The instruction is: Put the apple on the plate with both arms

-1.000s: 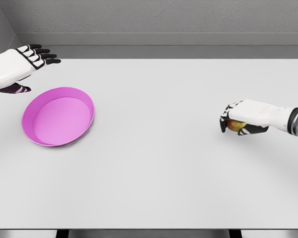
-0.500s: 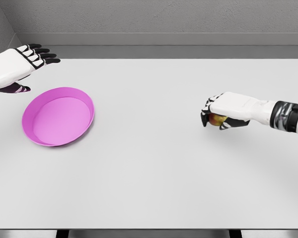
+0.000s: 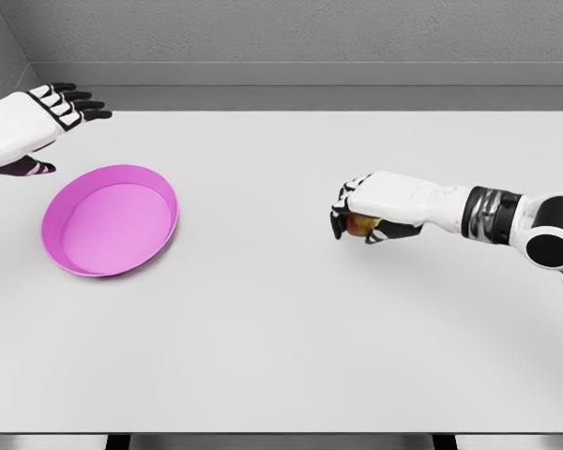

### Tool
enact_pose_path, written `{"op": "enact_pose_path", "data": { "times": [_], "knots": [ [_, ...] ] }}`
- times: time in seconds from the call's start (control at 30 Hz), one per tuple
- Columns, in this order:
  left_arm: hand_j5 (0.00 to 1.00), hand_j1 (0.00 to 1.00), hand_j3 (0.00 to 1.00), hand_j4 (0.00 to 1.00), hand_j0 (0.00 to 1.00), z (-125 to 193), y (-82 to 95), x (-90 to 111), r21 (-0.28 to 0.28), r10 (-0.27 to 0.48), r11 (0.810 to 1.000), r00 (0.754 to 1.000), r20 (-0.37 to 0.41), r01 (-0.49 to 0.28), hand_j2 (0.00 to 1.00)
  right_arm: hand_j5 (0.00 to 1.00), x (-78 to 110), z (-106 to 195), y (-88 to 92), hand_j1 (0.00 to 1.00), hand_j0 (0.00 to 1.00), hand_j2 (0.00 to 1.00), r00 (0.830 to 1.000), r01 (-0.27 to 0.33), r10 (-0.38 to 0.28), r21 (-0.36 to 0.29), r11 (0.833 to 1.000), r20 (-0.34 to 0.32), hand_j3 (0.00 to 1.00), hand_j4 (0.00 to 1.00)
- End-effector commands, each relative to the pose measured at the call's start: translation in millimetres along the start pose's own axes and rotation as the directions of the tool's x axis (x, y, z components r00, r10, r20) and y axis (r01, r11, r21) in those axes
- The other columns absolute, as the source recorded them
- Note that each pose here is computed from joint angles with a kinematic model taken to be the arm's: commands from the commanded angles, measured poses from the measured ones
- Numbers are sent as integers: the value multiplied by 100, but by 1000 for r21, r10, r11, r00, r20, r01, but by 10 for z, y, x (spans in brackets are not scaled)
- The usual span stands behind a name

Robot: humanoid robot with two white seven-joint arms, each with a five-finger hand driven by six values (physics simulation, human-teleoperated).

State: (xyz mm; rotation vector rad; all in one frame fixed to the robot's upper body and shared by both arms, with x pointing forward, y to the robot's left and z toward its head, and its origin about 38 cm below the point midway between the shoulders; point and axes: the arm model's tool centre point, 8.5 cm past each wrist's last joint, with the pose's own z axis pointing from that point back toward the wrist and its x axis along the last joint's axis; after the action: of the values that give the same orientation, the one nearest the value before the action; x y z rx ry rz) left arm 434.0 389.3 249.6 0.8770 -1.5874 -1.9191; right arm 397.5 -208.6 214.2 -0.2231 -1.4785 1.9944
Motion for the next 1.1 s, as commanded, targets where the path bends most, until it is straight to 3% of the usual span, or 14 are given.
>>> {"op": "enact_pose_path", "data": {
  "times": [0.0, 0.43, 0.73, 0.9, 0.93, 0.97, 1.07],
  "knots": [
    [100, 100, 100, 100, 100, 6, 11, -6, 5, 4, 1000, 1000, -2, -4, 100, 40, 56, -72, 4, 40, 40, 40, 1000, 9, -9, -4, 1000, 22, 40, 40],
    [100, 100, 100, 100, 100, 1, 8, -3, 5, 3, 1000, 1000, -1, -3, 100, 40, 504, -570, -30, 40, 40, 40, 984, 22, -18, -23, 999, 175, 40, 40],
    [100, 100, 100, 100, 100, -18, 9, 15, 9, 5, 1000, 1000, 4, -5, 100, 40, 713, -772, -82, 40, 40, 40, 973, 10, -5, -21, 1000, 232, 40, 40],
    [100, 100, 100, 100, 100, -28, 8, 22, 12, 8, 1000, 1000, 6, -8, 100, 41, 724, -789, -92, 41, 41, 41, 972, 7, -2, -19, 1000, 234, 41, 41],
    [100, 100, 100, 100, 100, -28, 8, 22, 12, 8, 1000, 1000, 6, -8, 100, 63, 704, -786, -86, 63, 63, 63, 974, 12, -7, -18, 1000, 226, 63, 63],
    [100, 100, 100, 100, 100, -30, 10, 26, 12, 7, 1000, 1000, 7, -8, 100, 100, 688, -790, -89, 100, 100, 100, 978, 22, -18, -18, 1000, 208, 100, 100],
    [100, 100, 100, 100, 100, -32, 2, 34, 11, 9, 1000, 1000, 10, -9, 100, 100, 700, -800, -72, 100, 100, 100, 979, 27, -24, -11, 1000, 203, 100, 100]
  ]
}}
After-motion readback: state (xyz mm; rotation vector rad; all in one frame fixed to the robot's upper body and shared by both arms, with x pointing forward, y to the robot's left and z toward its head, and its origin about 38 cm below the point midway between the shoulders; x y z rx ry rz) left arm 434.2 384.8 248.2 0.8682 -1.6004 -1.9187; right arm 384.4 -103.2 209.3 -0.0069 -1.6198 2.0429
